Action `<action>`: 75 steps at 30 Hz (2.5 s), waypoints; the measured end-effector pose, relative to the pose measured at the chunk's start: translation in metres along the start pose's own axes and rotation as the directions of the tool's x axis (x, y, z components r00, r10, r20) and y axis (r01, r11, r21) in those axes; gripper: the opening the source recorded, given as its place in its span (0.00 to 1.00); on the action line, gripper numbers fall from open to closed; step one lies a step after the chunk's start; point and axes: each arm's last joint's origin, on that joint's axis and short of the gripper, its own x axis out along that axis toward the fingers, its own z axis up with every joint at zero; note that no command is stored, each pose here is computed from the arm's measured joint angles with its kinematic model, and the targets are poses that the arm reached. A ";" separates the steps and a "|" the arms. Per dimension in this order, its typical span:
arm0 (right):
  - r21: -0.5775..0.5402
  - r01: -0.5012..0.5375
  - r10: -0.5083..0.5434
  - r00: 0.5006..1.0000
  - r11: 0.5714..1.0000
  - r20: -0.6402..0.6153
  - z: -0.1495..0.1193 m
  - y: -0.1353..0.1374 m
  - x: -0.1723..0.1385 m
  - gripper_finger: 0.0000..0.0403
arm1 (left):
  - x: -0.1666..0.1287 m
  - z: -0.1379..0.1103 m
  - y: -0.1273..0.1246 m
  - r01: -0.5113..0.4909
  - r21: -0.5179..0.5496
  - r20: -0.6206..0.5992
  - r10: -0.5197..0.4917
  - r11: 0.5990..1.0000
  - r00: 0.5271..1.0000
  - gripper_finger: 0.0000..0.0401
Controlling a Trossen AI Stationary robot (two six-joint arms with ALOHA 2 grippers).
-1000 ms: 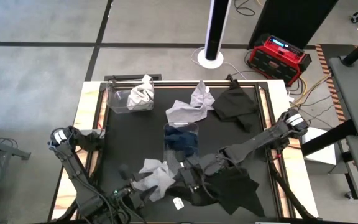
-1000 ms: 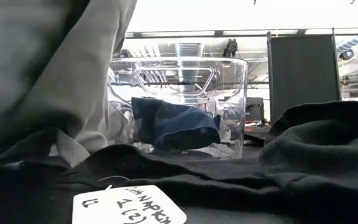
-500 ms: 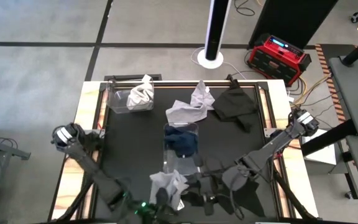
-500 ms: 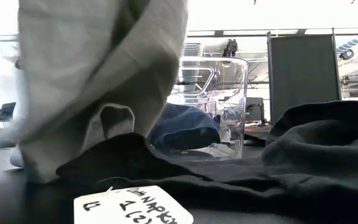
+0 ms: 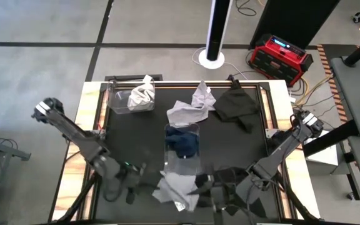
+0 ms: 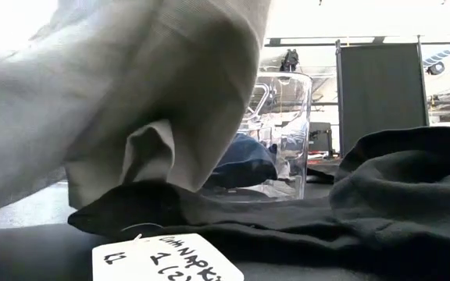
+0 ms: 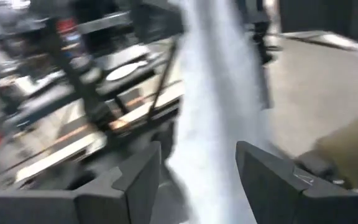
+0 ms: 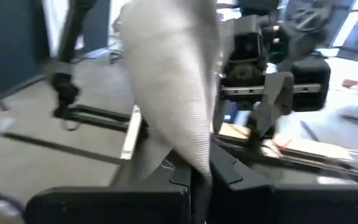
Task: Sort towels by color in basket
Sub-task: Put the bottom gray towel into the top transparent bin
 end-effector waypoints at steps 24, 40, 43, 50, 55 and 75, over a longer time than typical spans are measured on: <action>-0.001 0.091 -0.091 0.996 0.996 -0.010 0.023 -0.144 0.047 0.02 | -0.034 -0.069 0.004 -0.390 -0.367 0.056 0.439 0.844 0.897 0.48; -0.020 0.153 -0.154 0.987 0.988 -0.044 0.018 -0.159 0.049 0.02 | -0.061 -0.022 0.011 -0.526 -0.277 -0.023 0.541 0.804 0.841 0.60; -0.026 0.179 -0.180 0.983 0.984 -0.046 0.016 -0.168 0.050 0.02 | -0.054 -0.021 0.005 -0.436 -0.299 -0.012 0.454 0.849 0.891 0.61; -0.060 0.163 -0.166 0.984 0.985 -0.059 0.013 -0.185 0.052 0.02 | -0.039 -0.028 -0.003 -0.545 -0.319 -0.083 0.550 0.775 0.831 0.61; -0.057 0.103 -0.106 0.993 0.993 -0.053 0.012 -0.187 0.053 0.02 | -0.032 -0.037 -0.006 -0.733 -0.246 -0.159 0.720 0.634 0.676 0.61; -0.006 -0.106 0.106 0.991 0.994 0.076 0.024 -0.183 0.053 0.02 | -0.003 -0.051 0.006 -0.556 -0.157 -0.151 0.537 0.816 0.830 0.33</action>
